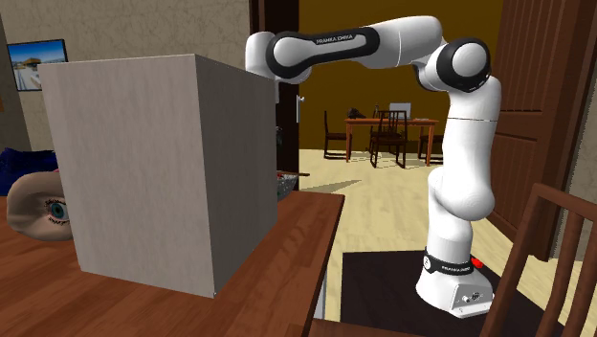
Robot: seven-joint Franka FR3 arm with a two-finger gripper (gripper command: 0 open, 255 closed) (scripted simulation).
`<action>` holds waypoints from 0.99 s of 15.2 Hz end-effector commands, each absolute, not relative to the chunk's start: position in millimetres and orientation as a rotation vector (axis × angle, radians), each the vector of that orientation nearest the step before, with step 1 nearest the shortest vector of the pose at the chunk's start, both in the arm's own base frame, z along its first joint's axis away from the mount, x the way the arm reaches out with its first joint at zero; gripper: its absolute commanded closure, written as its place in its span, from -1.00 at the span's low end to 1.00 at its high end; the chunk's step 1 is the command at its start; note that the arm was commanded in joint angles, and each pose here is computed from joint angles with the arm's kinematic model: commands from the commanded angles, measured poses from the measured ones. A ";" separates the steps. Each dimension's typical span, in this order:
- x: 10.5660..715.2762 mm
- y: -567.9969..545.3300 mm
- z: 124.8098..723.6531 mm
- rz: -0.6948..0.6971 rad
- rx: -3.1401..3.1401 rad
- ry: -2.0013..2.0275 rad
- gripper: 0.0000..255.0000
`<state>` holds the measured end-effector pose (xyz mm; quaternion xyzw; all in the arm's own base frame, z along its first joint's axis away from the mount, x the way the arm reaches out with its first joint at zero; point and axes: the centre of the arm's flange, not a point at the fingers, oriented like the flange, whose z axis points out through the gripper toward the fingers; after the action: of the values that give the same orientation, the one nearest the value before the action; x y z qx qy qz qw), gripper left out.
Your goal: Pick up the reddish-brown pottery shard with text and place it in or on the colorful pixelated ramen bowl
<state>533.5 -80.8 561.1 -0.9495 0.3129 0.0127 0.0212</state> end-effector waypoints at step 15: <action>533.9 -82.7 608.1 0.043 -2.944 0.971 -1.00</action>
<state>533.9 -82.7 608.1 -0.9494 0.3131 0.0137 0.0209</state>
